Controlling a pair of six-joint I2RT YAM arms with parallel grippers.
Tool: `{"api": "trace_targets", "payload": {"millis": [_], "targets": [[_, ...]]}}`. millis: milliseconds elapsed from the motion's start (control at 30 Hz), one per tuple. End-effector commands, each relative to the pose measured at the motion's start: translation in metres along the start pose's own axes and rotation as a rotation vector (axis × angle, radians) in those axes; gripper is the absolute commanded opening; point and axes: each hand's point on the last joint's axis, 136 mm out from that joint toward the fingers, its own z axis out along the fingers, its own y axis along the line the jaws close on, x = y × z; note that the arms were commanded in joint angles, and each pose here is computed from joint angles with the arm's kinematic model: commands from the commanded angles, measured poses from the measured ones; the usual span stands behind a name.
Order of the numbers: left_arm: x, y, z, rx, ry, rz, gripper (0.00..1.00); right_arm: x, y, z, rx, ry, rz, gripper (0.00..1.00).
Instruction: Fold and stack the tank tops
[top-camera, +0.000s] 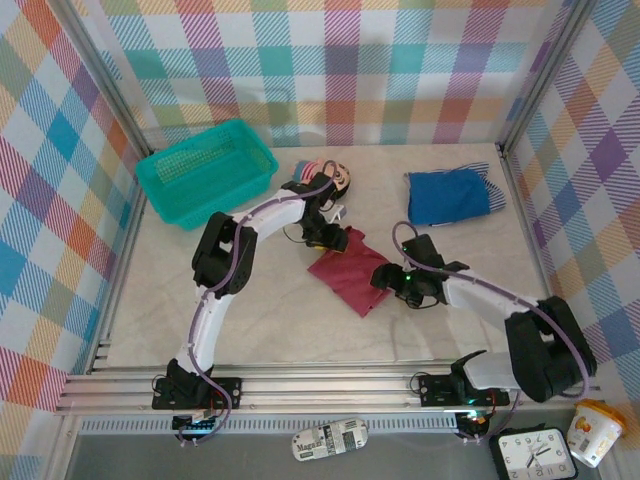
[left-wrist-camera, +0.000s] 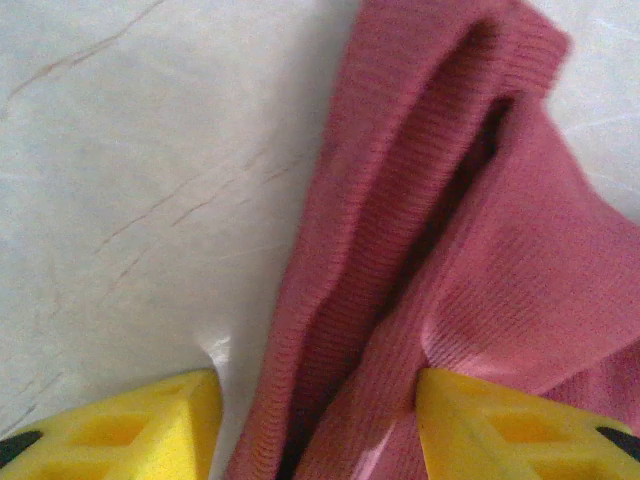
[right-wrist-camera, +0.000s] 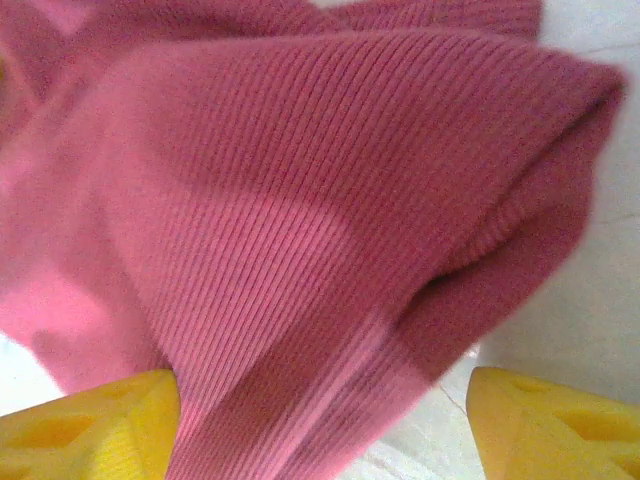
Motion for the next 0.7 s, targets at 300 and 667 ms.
{"api": "trace_targets", "payload": {"millis": [300,667], "targets": [[0.036,0.004,0.04,-0.008,0.17,0.023,0.37,-0.022,0.032,0.031,0.009,-0.008,-0.093,0.42],[0.049,-0.024,0.02,0.072,0.185,0.017,0.0,-0.032,0.042,0.017,0.04,-0.04,-0.159,0.16]]}}
